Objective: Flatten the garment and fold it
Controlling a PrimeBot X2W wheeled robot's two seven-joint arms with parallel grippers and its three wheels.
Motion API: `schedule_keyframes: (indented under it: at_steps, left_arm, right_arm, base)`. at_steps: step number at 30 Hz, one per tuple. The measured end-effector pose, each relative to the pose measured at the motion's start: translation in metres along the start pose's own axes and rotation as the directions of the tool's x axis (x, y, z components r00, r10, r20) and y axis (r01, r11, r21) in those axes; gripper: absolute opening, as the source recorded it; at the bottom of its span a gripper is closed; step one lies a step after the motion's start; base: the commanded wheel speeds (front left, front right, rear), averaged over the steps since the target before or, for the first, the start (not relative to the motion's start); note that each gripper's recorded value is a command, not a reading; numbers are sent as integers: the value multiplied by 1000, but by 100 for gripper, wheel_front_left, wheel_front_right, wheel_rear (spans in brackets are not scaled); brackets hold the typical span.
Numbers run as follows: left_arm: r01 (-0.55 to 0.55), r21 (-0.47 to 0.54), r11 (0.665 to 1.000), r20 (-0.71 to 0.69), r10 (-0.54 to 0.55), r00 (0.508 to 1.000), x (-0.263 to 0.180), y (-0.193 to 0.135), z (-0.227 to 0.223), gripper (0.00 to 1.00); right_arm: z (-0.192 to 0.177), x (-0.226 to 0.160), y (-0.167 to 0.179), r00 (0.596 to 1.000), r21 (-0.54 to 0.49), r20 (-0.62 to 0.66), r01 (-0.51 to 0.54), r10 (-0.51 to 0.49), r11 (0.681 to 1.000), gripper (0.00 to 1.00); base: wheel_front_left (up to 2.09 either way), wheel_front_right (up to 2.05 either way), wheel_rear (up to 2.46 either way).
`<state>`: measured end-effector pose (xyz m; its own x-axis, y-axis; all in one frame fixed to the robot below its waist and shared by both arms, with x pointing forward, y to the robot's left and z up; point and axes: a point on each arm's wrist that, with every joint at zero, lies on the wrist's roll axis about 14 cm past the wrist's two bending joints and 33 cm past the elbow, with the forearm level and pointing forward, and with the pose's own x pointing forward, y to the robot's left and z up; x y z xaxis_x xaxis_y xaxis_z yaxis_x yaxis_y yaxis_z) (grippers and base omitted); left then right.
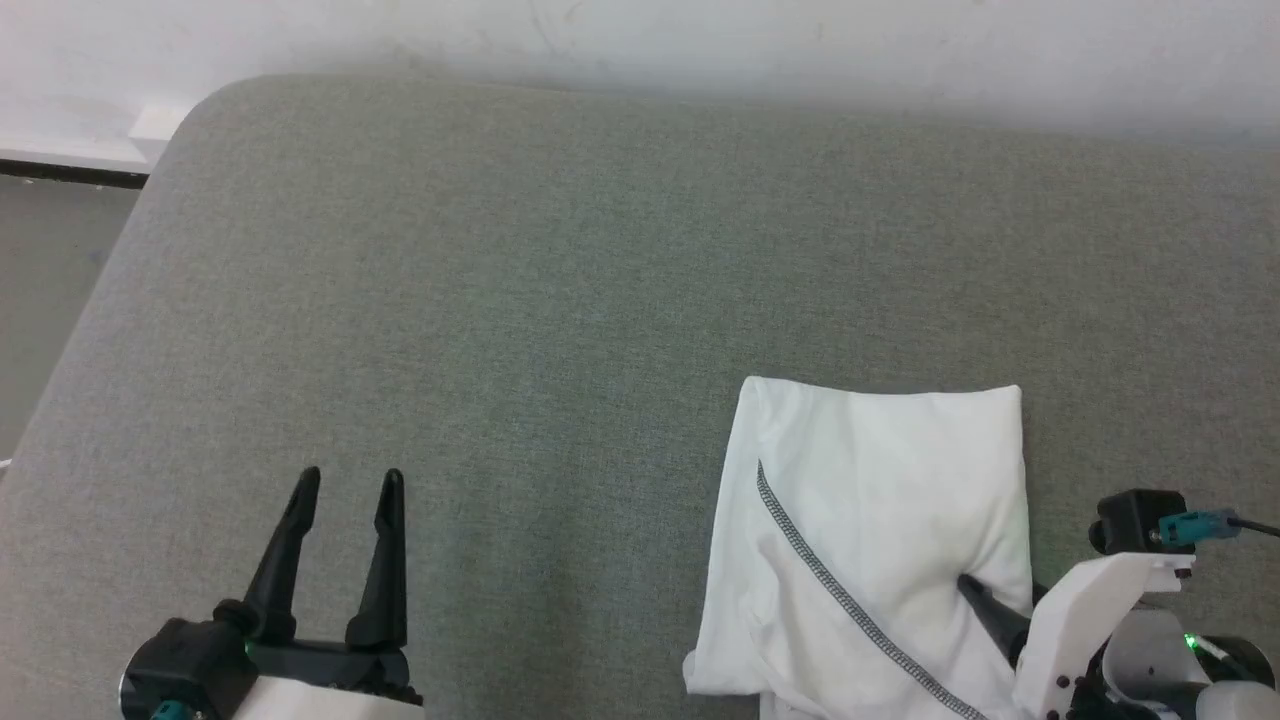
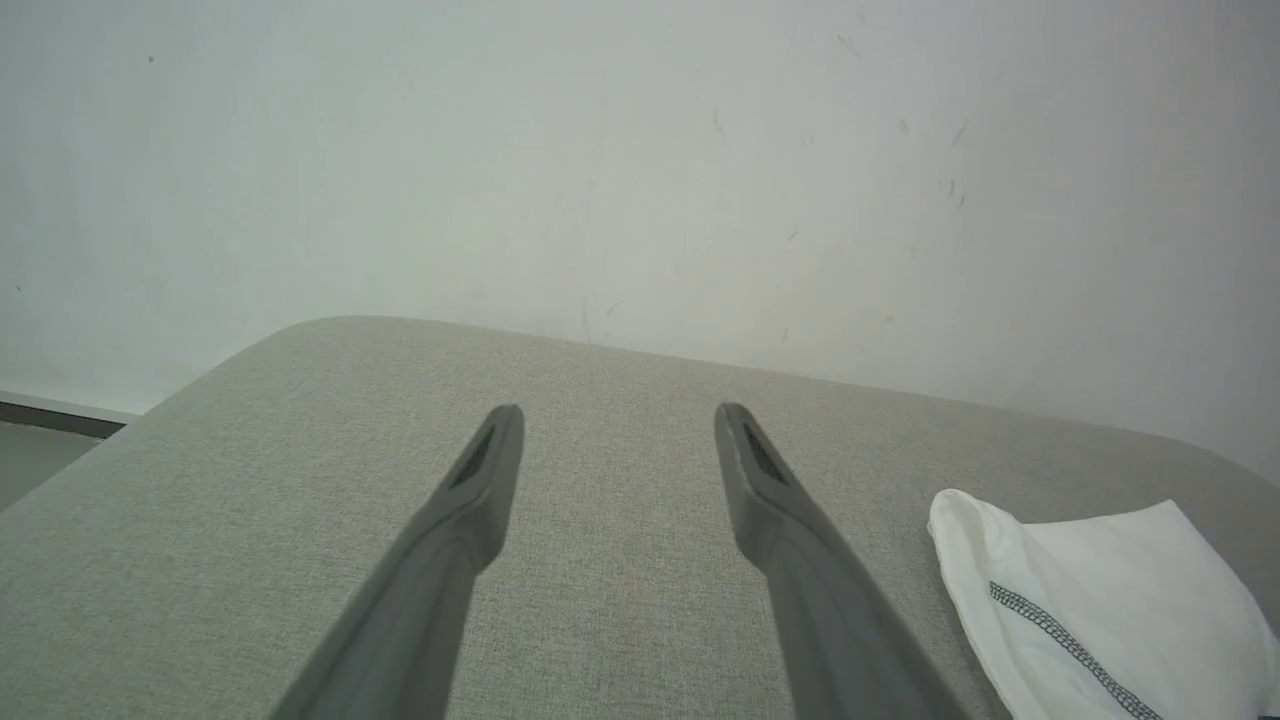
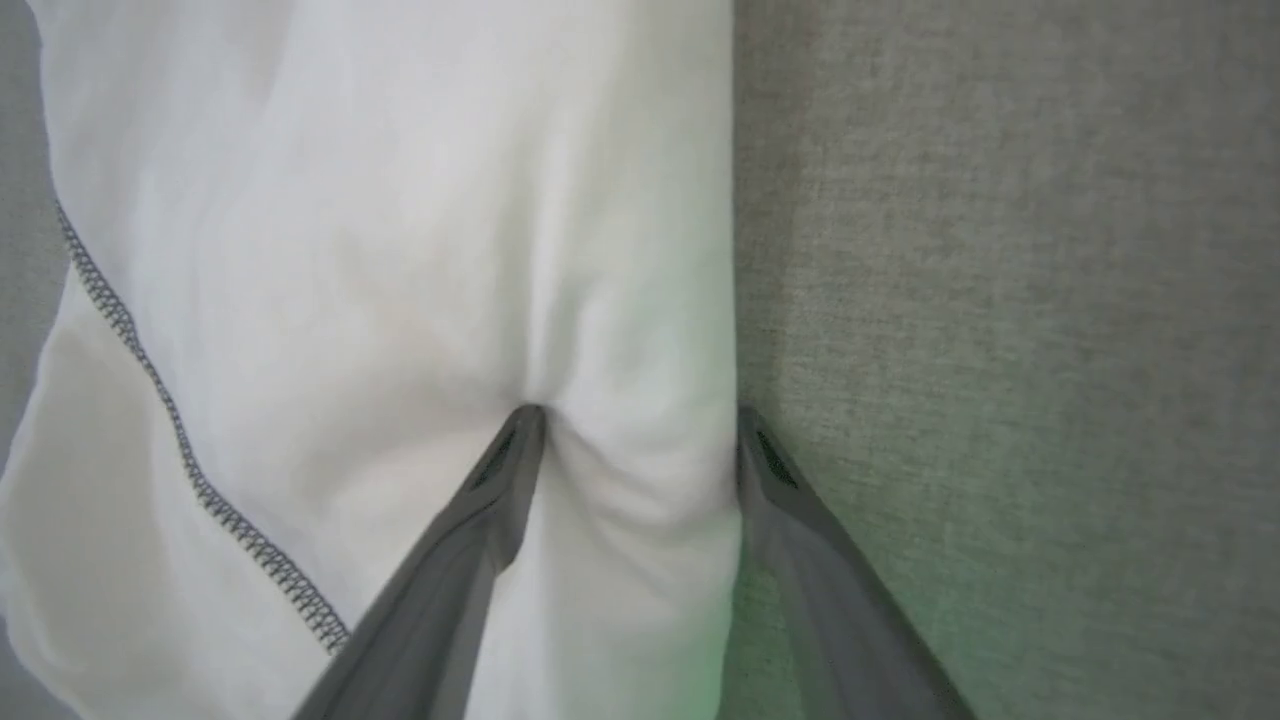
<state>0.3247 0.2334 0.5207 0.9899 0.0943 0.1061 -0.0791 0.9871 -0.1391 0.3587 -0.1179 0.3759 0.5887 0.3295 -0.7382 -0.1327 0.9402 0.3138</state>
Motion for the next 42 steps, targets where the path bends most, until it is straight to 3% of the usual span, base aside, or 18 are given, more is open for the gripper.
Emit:
schedule_keyframes:
  at_steps: [1, 3, 14, 23, 34, 42]
  left_arm:
    - [2, 0, 1000, -2, -2, 1000, 0, 0, -1, 100]
    - [13, -3, 1000, -2, -13, 1000, 0, -3, -1, 100]
    - [54, -7, 999, 22, -54, 998, 2, -15, 6, 100]
    - [134, -9, 991, 29, -133, 991, 19, -37, 5, 100]
    - [289, -33, 957, 27, -288, 957, 51, -85, -4, 100]
    - [417, -48, 908, 33, -416, 909, 74, -127, -9, 100]
  right_arm:
    - [0, 2, 0, 1000, 1, -3, -1, 1, 1000, 51]
    - [3, 5, -1, 1000, 6, 1, 0, 0, 1000, 0]
    - [11, 0, 0, 999, -13, 45, 7, -7, 1000, 0]
    - [49, -24, -36, 989, -109, 108, 117, -105, 987, 0]
    - [89, -68, -90, 945, -159, 199, 294, -261, 943, 0]
    - [110, -106, -133, 885, -186, 260, 439, -386, 879, 0]
  base:
    - [0, 0, 0]
    - [0, 0, 0]
    - [0, 0, 0]
    - [0, 0, 0]
    - [0, 0, 0]
    - [0, 0, 0]
